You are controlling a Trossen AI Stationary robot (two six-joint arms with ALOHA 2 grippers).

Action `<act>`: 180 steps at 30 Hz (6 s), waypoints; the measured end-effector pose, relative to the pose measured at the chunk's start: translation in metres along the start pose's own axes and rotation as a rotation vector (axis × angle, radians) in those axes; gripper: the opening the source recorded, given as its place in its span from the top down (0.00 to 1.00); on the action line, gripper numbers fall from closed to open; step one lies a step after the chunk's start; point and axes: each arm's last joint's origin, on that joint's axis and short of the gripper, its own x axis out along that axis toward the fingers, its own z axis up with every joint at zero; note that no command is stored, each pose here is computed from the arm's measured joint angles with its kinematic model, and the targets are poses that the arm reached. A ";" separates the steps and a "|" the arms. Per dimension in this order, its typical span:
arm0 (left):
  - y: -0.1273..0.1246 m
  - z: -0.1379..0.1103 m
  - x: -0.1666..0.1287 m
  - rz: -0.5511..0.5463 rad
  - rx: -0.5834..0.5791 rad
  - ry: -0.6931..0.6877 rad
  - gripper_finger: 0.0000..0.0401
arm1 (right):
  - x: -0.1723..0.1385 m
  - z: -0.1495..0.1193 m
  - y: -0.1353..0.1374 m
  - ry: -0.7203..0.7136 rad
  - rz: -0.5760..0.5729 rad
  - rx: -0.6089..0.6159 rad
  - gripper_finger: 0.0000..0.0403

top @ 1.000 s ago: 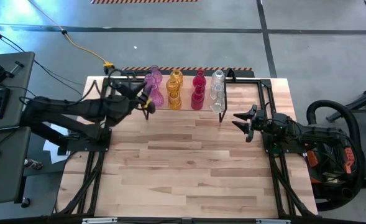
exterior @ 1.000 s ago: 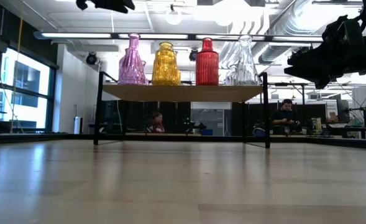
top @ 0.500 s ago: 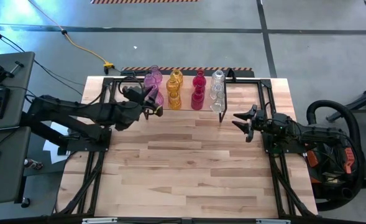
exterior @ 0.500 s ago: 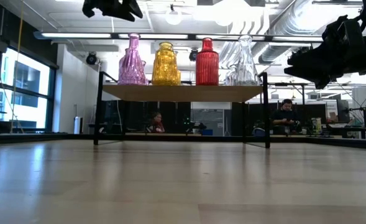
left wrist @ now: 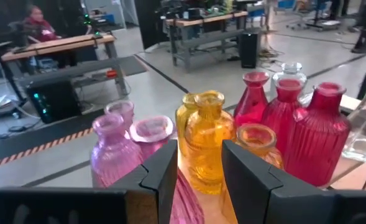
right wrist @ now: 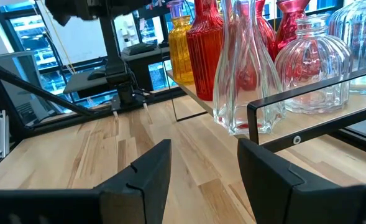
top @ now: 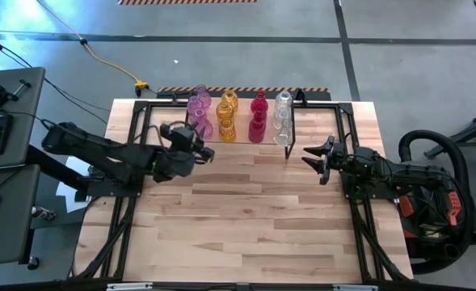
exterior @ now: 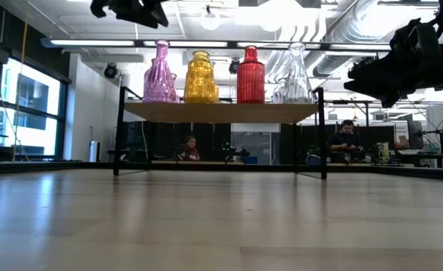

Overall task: Sort vases onto shelf
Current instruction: Adjust the purple vases on the shelf

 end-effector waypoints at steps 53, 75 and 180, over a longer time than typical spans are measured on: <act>-0.014 -0.018 0.060 0.134 -0.095 0.036 1.00 | 0.000 0.000 0.000 0.000 0.000 0.000 0.58; -0.007 -0.029 0.058 0.180 -0.078 0.074 1.00 | 0.000 0.000 0.000 0.000 0.000 0.000 0.58; 0.157 0.201 0.163 0.082 0.443 0.170 0.89 | 0.000 0.000 0.000 0.001 0.000 0.000 0.58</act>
